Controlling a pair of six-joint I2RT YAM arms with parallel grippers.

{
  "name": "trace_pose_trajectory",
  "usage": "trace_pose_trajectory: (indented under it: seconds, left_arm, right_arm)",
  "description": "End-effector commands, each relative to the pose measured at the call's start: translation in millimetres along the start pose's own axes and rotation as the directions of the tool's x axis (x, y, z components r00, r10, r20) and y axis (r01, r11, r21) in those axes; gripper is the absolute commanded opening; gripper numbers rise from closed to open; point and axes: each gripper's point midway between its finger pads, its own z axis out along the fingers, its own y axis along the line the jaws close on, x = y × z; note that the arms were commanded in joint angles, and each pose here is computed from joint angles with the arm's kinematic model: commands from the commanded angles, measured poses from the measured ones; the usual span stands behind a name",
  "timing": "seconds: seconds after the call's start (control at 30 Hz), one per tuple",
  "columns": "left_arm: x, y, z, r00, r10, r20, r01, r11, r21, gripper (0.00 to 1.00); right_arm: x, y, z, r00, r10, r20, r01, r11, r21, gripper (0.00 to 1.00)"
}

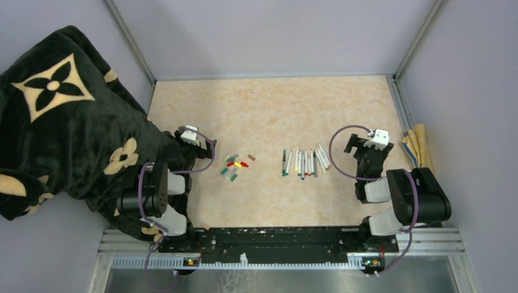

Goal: Open the pen caps

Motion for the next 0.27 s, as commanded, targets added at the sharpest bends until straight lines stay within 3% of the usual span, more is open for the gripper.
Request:
trace_pose_trajectory:
  seconds: [0.0, 0.23]
  left_arm:
    - [0.8, -2.2, 1.0, 1.0, -0.008, -0.002, 0.008, 1.0, 0.003, 0.99]
    - [0.0, -3.2, 0.0, 1.0, -0.007, 0.001, 0.007, 1.0, 0.002, 0.99]
  right_arm:
    - [-14.1, 1.9, 1.7, 0.999, 0.028, 0.046, -0.028, 1.0, -0.011, 0.99]
    - [-14.3, 2.2, 1.6, 0.999, 0.028, 0.046, -0.028, 1.0, -0.012, 0.99]
